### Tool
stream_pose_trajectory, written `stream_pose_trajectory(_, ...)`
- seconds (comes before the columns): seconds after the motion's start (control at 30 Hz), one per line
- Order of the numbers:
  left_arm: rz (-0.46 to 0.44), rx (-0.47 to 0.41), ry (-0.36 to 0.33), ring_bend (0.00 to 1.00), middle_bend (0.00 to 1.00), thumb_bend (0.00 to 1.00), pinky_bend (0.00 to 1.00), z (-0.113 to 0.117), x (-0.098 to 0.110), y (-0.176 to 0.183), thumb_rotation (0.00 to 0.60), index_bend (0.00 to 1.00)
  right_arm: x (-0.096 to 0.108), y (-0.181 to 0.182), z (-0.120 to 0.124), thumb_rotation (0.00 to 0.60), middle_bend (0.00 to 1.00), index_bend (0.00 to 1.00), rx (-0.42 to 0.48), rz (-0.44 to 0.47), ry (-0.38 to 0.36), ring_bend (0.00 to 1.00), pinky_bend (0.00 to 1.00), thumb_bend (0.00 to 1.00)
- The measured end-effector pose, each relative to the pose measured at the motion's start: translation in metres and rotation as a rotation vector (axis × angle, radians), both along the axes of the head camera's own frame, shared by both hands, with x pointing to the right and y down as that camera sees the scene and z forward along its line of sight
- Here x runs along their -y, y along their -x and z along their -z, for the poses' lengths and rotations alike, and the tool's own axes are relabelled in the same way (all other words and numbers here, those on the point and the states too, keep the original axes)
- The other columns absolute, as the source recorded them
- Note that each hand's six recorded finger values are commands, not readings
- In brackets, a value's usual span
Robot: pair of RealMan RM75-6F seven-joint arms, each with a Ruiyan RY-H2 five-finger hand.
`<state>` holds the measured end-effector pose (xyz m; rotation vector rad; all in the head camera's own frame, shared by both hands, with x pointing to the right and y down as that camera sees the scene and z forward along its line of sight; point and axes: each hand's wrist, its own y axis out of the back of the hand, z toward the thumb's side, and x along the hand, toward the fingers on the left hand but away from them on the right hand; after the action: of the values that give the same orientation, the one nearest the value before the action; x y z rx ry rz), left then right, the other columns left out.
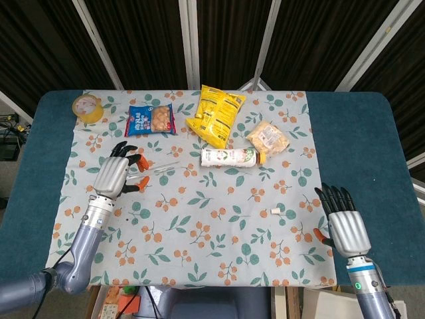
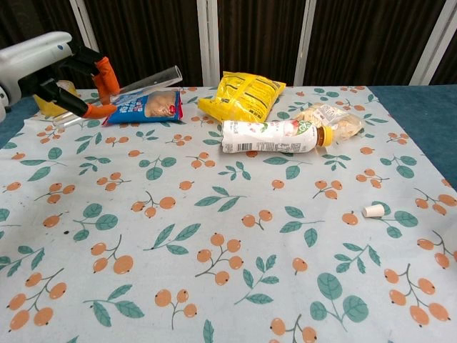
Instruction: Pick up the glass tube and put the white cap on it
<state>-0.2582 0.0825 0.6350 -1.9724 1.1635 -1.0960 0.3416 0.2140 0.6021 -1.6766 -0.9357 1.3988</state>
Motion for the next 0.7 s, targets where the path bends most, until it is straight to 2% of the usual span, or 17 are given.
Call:
stream_pose_trajectory(0.17,-0.005,-0.033,-0.007,0.19,0.66,0.73,0.08,0.009,0.014,0.002,0.6,0.69,0.008,0.023,-0.021,0.6,0.0,0.06,-0.007,0.017,0.041,0.0,0.0,0.28)
stream_pose_trajectory(0.47,-0.01,-0.063,-0.014,0.19,0.66,0.73,0.09,0.016,0.026,0.002,0.6,0.69,0.012,0.063,-0.054,0.6,0.06,0.32,-0.021,0.083,0.094,0.0,0.0,0.27)
stream_pose_trajectory(0.7,-0.01,-0.069,-0.01,0.19,0.66,0.73,0.08,0.016,0.027,0.007,0.6,0.69,0.018,0.083,-0.072,0.6,0.08,0.39,-0.039,0.129,0.099,0.0,0.0,0.27)
